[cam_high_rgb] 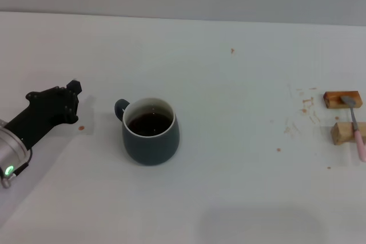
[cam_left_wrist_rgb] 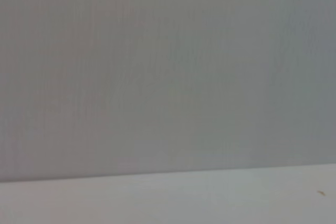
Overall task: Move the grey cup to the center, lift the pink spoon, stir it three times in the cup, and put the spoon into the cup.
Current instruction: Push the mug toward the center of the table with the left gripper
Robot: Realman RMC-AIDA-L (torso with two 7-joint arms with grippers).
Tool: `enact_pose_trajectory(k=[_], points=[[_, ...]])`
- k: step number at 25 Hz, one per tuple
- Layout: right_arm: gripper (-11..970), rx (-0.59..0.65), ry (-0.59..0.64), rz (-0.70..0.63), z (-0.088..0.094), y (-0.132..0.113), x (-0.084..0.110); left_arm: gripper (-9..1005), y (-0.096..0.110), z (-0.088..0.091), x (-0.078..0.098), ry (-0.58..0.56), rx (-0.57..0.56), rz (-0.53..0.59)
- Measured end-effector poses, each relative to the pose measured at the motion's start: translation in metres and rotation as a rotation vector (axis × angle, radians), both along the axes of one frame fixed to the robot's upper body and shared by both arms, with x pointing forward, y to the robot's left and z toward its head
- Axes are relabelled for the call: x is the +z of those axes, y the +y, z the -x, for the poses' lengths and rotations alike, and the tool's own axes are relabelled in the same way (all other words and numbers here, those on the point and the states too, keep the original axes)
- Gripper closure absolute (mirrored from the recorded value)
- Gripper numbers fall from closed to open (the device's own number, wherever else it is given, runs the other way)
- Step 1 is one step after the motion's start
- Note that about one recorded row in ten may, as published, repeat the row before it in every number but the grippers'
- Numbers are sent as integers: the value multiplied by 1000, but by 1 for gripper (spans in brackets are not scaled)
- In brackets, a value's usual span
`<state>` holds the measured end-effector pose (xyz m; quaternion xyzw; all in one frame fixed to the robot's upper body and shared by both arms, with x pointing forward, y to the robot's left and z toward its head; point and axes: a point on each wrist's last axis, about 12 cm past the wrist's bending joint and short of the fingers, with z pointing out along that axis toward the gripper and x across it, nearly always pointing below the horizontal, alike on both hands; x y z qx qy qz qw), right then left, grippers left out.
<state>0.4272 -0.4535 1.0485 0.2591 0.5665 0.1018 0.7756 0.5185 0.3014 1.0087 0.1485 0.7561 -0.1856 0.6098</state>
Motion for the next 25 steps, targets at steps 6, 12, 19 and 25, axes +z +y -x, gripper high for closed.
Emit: enact_pose_trajectory(k=[6, 12, 19, 25], points=[[960, 51, 4, -2, -4, 1, 3, 990, 0, 4, -3, 23, -20, -6], [960, 53, 13, -2, -8, 1, 3, 989, -14, 8, -8, 50, -104, -23], [959, 54, 28, 2, -12, -1, 3, 987, -29, 8, -9, 52, -143, -16], [959, 60, 51, 3, -15, -1, 2, 986, -37, 7, -10, 49, -152, -6]])
